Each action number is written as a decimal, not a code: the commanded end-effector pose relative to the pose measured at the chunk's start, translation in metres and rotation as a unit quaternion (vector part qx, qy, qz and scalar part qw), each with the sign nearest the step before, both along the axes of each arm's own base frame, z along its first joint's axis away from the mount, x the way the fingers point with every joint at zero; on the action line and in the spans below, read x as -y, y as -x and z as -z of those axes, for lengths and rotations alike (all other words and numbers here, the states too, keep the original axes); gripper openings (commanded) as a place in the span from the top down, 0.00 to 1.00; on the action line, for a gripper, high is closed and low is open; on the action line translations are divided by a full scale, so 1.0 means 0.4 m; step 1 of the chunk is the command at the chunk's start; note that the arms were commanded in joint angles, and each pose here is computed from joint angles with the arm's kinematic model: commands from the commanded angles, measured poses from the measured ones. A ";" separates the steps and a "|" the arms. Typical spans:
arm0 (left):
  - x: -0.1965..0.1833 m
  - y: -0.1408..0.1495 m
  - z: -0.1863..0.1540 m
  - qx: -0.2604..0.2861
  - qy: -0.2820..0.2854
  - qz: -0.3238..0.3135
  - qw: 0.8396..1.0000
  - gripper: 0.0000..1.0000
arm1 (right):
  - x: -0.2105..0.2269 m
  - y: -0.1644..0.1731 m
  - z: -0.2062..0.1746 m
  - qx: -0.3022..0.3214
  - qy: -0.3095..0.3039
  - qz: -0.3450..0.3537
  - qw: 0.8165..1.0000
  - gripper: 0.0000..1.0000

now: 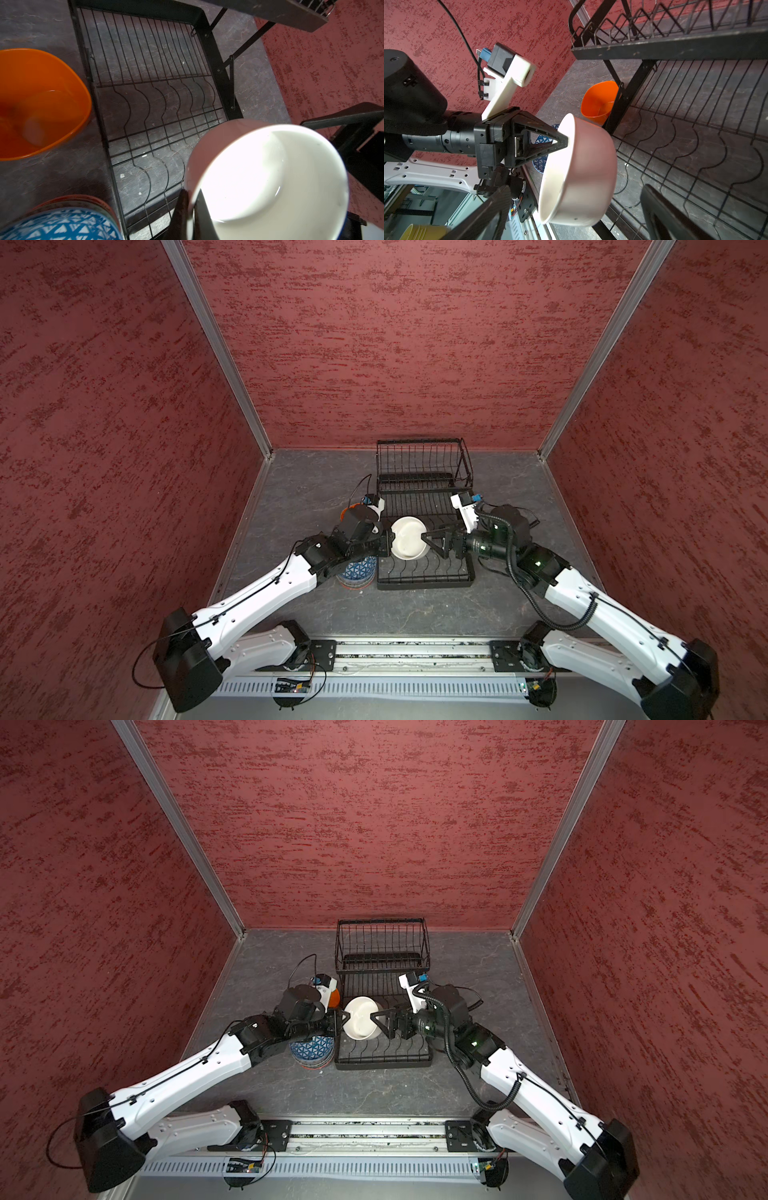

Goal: Load bowls into a dish rack
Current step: Place the bowl in the dish rack.

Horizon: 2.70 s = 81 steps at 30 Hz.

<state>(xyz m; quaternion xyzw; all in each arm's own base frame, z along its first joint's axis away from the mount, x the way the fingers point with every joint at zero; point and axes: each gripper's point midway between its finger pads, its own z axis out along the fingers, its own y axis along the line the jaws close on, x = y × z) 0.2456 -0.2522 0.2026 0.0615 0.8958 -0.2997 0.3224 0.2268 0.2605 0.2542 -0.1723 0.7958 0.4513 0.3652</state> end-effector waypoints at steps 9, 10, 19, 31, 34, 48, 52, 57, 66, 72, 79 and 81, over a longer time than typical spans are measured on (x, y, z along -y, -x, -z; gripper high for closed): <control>0.070 -0.021 -0.085 0.051 0.099 -0.005 0.994 1.00 | -0.006 0.026 0.019 -0.027 -0.022 -0.014 0.999 0.04; 0.070 -0.023 -0.083 0.051 0.100 -0.007 0.994 1.00 | -0.007 0.028 0.016 -0.025 -0.027 -0.016 0.999 0.04; 0.094 -0.029 -0.077 0.046 0.116 -0.008 0.992 1.00 | -0.014 0.031 0.002 -0.024 -0.050 -0.021 0.998 0.09; 0.093 -0.040 -0.068 0.043 0.112 -0.019 0.993 1.00 | -0.005 0.014 0.001 -0.021 -0.066 0.002 0.998 0.25; 0.094 -0.041 -0.062 0.039 0.108 -0.019 0.993 1.00 | -0.003 0.015 -0.004 -0.017 -0.076 0.003 0.997 0.29; 0.095 -0.040 -0.049 0.031 0.103 -0.020 0.994 1.00 | -0.005 0.020 -0.012 -0.013 -0.091 -0.002 0.996 0.49; 0.093 -0.042 -0.044 0.029 0.098 -0.021 0.995 0.96 | -0.004 0.019 -0.009 -0.014 -0.087 -0.001 0.996 0.54; 0.092 -0.043 -0.039 0.030 0.093 -0.021 0.995 0.90 | 0.001 0.011 0.001 -0.015 -0.079 0.010 0.997 0.59; 0.092 -0.045 -0.034 0.029 0.088 -0.022 0.995 0.80 | 0.014 -0.009 0.019 -0.014 -0.063 0.037 0.997 0.64; 0.093 -0.043 -0.027 0.026 0.085 -0.021 0.996 0.76 | 0.027 -0.030 0.036 -0.013 -0.053 0.064 0.996 0.67; 0.086 -0.046 -0.025 0.029 0.073 -0.023 0.997 0.71 | 0.038 -0.053 0.057 -0.013 -0.039 0.090 0.995 0.71; 0.084 -0.048 -0.023 0.030 0.070 -0.025 0.997 0.69 | 0.042 -0.058 0.063 -0.013 -0.034 0.098 0.995 0.71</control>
